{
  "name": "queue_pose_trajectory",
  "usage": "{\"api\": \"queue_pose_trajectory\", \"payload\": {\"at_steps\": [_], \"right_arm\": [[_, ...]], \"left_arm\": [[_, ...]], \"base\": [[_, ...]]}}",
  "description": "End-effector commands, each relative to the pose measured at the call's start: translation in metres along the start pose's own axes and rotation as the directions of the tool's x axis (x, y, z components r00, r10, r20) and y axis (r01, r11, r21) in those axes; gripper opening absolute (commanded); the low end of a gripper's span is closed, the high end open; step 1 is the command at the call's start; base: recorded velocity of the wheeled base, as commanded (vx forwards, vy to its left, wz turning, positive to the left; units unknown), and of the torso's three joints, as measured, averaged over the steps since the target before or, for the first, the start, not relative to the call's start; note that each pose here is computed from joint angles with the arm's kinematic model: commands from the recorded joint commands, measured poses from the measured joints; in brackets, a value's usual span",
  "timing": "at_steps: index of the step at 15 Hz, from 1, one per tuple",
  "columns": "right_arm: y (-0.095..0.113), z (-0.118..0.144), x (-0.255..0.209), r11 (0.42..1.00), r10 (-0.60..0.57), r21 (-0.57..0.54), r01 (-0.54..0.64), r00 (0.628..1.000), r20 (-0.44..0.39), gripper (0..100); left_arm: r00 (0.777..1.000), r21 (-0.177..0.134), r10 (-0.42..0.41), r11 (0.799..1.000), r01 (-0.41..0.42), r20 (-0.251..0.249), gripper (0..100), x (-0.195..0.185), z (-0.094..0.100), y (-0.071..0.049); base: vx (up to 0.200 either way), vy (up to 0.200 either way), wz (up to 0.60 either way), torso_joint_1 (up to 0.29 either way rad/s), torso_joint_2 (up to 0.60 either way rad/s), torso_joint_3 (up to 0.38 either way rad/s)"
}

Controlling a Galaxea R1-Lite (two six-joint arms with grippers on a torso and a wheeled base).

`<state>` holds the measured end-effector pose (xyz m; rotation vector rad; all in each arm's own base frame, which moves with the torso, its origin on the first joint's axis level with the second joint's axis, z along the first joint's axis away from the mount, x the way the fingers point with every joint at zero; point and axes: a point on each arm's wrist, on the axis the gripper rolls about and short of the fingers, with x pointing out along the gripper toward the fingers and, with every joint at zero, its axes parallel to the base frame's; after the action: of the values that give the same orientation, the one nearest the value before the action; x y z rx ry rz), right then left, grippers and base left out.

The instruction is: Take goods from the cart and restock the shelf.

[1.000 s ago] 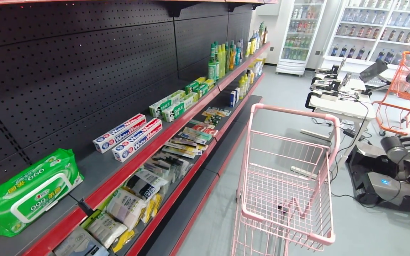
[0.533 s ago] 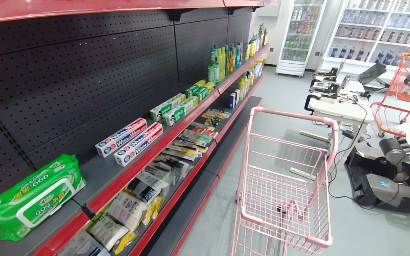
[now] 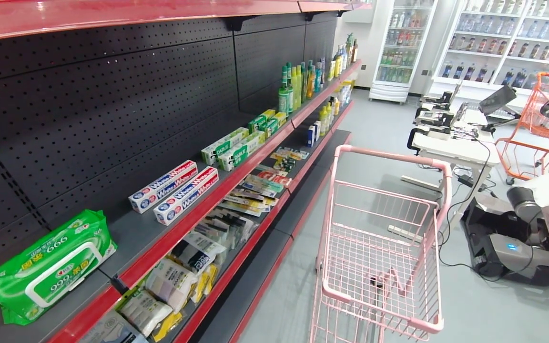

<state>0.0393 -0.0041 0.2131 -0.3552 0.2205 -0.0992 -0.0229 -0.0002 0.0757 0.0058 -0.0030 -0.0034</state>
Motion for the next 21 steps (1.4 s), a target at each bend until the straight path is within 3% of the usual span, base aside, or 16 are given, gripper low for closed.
{"api": "queue_pose_trajectory", "payload": {"at_steps": [1, 21], "right_arm": [[-0.0002, -0.0004, 0.0021, 1.000, -0.006, 0.001, 0.006, 1.000, -0.014, 0], [0.0027, -0.0073, 0.0028, 1.000, 0.005, -0.013, -0.005, 1.000, -0.031, 0]], "left_arm": [[1.000, -0.001, 0.000, 1.000, 0.000, -0.001, 100, 0.0001, -0.0001, 0.0000], [1.000, 0.000, 0.002, 1.000, -0.002, -0.001, 100, 0.0001, -0.0001, 0.0000]], "base": [[0.000, 0.000, 0.60, 0.002, 0.01, -0.007], [0.000, 0.000, 0.60, 0.004, 0.00, 0.000]]}}
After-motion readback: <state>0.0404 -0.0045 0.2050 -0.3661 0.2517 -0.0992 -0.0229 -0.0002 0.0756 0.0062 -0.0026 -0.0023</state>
